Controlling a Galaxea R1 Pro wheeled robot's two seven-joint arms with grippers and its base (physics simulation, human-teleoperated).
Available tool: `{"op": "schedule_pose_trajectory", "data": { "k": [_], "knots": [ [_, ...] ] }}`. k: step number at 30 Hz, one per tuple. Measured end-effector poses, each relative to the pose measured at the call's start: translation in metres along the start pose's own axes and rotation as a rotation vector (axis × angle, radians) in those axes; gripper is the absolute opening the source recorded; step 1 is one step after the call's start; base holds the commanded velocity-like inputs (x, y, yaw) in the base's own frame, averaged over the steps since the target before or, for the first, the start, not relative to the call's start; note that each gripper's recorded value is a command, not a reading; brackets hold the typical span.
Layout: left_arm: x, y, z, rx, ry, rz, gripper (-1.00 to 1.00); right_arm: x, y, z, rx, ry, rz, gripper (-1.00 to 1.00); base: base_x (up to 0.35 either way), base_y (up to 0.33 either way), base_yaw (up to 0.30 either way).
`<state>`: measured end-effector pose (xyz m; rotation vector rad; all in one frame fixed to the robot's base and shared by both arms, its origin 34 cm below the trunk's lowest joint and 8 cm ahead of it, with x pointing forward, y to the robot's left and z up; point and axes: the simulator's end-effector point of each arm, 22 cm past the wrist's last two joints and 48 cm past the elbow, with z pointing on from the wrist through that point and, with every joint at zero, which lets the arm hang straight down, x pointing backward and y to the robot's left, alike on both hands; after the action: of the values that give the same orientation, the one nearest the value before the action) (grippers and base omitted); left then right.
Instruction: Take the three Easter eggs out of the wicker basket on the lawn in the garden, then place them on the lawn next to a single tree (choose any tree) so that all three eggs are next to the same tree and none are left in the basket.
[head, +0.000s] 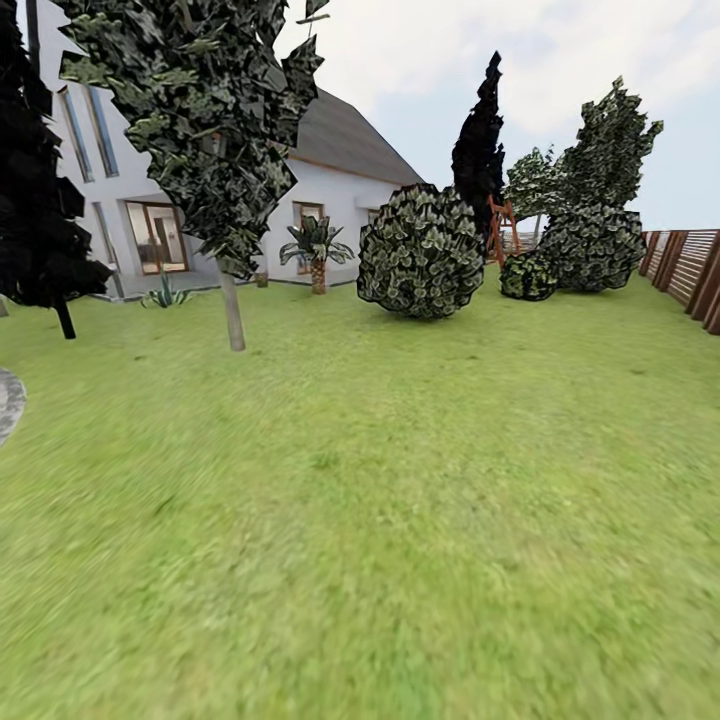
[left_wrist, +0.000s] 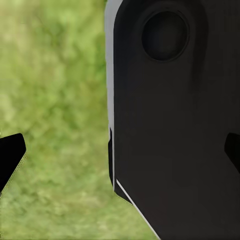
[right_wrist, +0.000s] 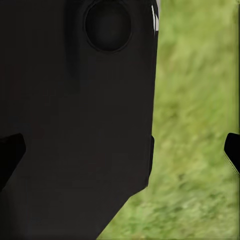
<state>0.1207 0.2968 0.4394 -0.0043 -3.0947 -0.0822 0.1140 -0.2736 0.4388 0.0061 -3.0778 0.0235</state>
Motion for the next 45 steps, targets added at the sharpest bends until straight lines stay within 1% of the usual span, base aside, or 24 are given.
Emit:
{"op": "schedule_pose_trajectory", "data": {
  "k": [45],
  "knots": [
    [0.0000, 0.0000, 0.0000, 0.000, 0.000, -0.001, 1.00, 0.0003, 0.0000, 0.0000, 0.000, 0.001, 0.001, 1.00, 0.333, 0.000, 0.000]
  ]
}}
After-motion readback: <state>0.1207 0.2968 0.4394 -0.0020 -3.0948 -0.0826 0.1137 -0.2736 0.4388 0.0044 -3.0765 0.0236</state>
